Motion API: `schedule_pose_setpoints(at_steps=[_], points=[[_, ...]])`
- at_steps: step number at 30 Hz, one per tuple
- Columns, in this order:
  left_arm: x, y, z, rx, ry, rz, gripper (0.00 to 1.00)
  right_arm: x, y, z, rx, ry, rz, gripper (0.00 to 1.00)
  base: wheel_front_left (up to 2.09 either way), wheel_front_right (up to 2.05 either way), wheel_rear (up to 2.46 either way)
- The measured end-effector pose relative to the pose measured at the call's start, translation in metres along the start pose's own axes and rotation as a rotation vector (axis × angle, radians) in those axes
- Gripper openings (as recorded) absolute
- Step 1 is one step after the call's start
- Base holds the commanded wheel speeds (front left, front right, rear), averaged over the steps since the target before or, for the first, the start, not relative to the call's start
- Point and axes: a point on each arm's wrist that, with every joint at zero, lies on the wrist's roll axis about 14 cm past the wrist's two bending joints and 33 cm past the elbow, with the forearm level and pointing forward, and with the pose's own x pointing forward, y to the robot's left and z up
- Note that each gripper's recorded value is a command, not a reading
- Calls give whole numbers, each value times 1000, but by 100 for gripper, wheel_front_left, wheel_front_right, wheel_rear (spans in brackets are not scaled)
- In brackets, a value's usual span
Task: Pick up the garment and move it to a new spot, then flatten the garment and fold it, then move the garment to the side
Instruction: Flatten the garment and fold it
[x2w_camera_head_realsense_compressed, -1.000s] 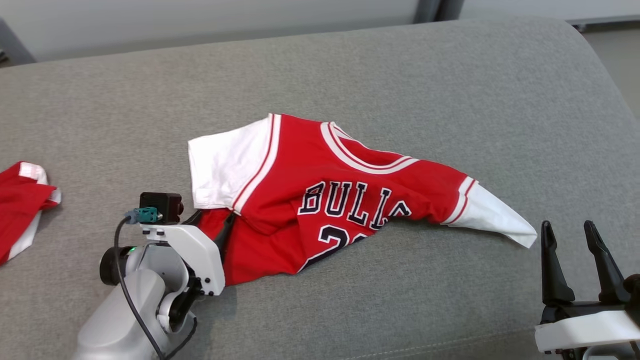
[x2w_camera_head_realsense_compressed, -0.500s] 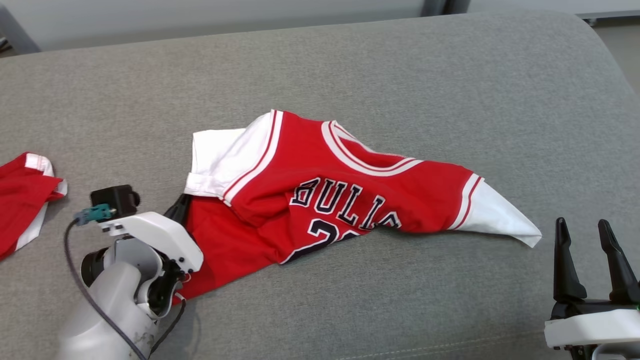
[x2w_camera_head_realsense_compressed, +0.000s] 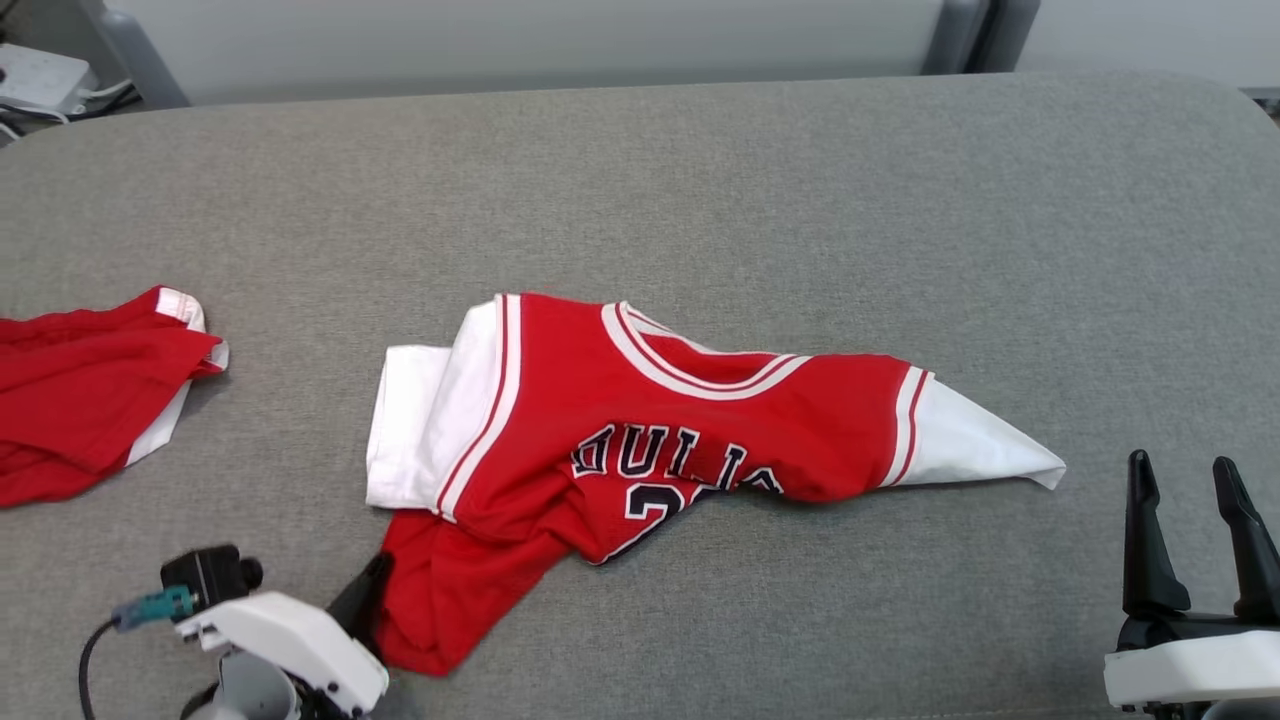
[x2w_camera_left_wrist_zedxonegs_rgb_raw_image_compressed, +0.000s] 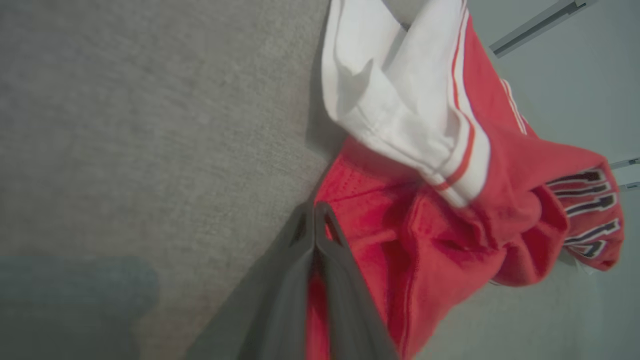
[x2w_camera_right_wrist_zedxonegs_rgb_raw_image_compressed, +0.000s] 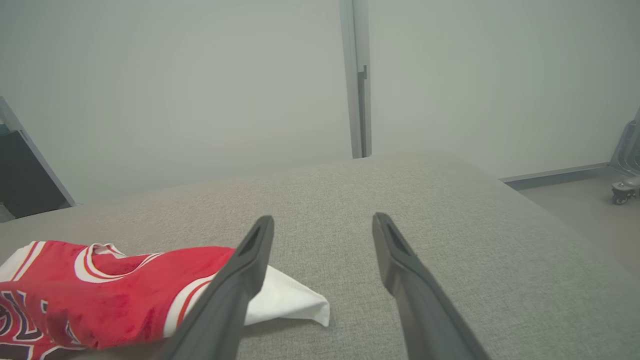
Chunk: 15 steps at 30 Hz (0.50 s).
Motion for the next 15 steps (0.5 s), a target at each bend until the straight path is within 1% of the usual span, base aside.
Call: schedule_pose_setpoints(at_steps=[3, 7, 8, 9, 13, 15], points=[[-15, 6, -7, -37, 2, 4, 0, 2, 4, 2, 3, -8, 13, 100, 0, 0, 0], [-30, 12, -10, -28, -9, 23, 0, 4, 9, 5, 5, -15, 28, 100, 0, 0, 0], [-32, 12, -8, -14, -19, 27, 59, 4, 11, 5, 6, -13, 33, 100, 0, 0, 0], [-34, 11, -4, -6, -41, 28, 100, 4, 11, 5, 6, -12, 35, 100, 0, 0, 0], [-40, 1, 23, 47, -164, 27, 100, 3, 12, 11, 4, -30, 39, 100, 0, 0, 0], [-45, 0, 41, 102, -238, 53, 100, 2, 12, 15, -5, -42, 38, 100, 0, 0, 0]])
